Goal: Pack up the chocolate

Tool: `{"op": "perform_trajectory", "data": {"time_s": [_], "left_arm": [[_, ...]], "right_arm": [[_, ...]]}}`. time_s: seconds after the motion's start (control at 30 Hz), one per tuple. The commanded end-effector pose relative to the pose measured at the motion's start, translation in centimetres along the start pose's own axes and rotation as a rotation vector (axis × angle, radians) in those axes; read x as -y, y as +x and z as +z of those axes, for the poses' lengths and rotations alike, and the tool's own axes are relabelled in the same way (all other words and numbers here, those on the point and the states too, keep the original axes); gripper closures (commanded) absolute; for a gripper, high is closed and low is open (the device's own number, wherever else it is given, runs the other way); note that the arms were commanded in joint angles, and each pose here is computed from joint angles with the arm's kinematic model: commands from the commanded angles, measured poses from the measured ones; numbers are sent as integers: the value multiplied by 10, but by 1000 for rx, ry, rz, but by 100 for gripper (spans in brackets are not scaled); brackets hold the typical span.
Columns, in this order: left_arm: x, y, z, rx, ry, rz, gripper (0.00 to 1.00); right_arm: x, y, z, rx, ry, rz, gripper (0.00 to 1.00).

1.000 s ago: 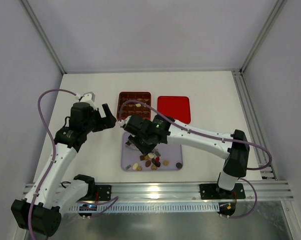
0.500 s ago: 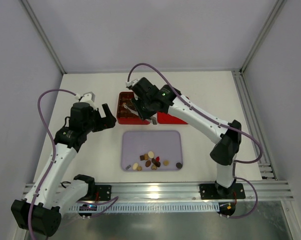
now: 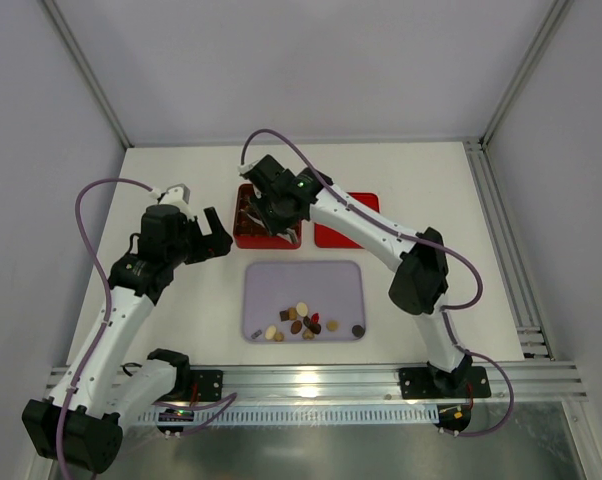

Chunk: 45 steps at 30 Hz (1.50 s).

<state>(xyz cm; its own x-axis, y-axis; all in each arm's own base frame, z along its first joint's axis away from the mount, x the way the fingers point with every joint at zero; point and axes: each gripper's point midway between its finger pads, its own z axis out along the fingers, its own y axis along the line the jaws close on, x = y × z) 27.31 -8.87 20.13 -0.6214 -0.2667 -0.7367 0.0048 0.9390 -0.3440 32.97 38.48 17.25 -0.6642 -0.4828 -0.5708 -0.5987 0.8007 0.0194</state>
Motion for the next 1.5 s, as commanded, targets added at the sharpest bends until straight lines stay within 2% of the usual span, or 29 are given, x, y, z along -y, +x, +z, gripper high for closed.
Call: {"op": "perform_trajectory", "data": {"time_s": [0.0,0.47,0.53,1.17,1.47], "left_arm": [[3,-15,-8,52,9,7,0],[3,-15,-7,50,10,4,0],[4,-15,-7,51,11,5,0],[4,-15,-7,51,11,4,0],[3,-15,-7,52,8,4,0]], "right_arm": [[-8,-30,-7,101,-30,6,68],[-11,-25,4,80,-43,6,67],[-13,-25,4,79,-47,6,63],[-12,-25,6,69,-45,1,59],[-6,-43,-19,139,-21,5,59]]}}
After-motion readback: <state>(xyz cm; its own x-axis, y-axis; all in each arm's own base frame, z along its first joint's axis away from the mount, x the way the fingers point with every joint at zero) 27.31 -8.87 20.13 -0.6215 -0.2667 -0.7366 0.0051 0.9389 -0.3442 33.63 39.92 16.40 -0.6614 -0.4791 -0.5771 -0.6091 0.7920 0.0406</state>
